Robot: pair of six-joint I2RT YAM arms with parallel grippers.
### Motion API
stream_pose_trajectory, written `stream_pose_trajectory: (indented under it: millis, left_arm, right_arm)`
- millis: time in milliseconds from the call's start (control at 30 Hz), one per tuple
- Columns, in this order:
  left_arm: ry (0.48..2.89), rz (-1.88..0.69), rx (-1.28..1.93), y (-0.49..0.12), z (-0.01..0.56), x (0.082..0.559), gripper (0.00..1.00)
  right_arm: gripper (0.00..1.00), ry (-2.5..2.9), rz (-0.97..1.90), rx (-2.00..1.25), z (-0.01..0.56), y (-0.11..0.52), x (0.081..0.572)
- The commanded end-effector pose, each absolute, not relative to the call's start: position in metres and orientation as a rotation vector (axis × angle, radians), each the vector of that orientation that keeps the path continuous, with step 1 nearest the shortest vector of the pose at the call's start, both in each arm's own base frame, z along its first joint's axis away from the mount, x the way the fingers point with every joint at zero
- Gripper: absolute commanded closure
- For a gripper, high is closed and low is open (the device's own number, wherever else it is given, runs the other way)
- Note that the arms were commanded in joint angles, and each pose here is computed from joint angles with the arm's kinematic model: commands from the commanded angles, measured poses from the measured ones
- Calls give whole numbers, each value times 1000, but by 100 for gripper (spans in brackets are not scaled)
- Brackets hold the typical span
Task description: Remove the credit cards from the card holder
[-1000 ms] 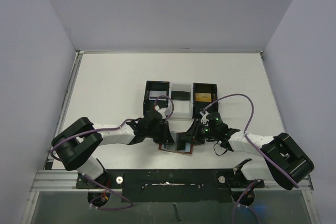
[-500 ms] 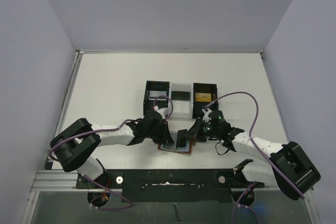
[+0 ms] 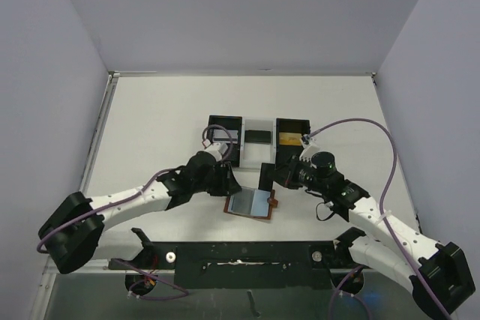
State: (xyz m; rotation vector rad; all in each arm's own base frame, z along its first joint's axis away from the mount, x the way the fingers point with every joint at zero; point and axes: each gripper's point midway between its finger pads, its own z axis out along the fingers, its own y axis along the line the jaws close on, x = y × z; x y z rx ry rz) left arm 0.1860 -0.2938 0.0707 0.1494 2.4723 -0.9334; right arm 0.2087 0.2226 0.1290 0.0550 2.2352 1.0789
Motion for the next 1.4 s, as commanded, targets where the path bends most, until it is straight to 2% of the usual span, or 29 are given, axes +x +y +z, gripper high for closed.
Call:
stream_pose_trajectory:
  millis: [0, 100, 133, 367, 533, 667, 833, 1067, 1367]
  left_arm:
    - [2333, -857, 99, -263, 111, 216, 56]
    - [2266, -793, 8, -230, 134, 236, 33]
    - [2238, -760, -21, -214, 142, 244, 30]
    - [2142, -519, -84, -139, 177, 276, 28]
    - [2180, -318, -154, -96, 152, 289, 28]
    - [2212, -281, -158, -91, 146, 296, 28]
    - [2188, -265, -172, -86, 151, 297, 28]
    - [2139, -261, -173, -82, 158, 294, 27]
    - [2152, -276, -163, -86, 154, 296, 27]
  right_arm:
    - [100, 2035, 954, -41, 171, 213, 234]
    - [100, 1945, 836, -96, 191, 206, 248]
    - [100, 1928, 793, -121, 195, 204, 252]
    - [100, 1759, 449, -366, 222, 204, 279]
    - [100, 1644, 216, -680, 219, 217, 294]
    - [100, 1666, 99, -764, 211, 221, 319]
    - [100, 1673, 142, -807, 205, 226, 349]
    - [100, 1697, 141, -1080, 168, 248, 367]
    - [100, 1694, -49, -1245, 142, 248, 404]
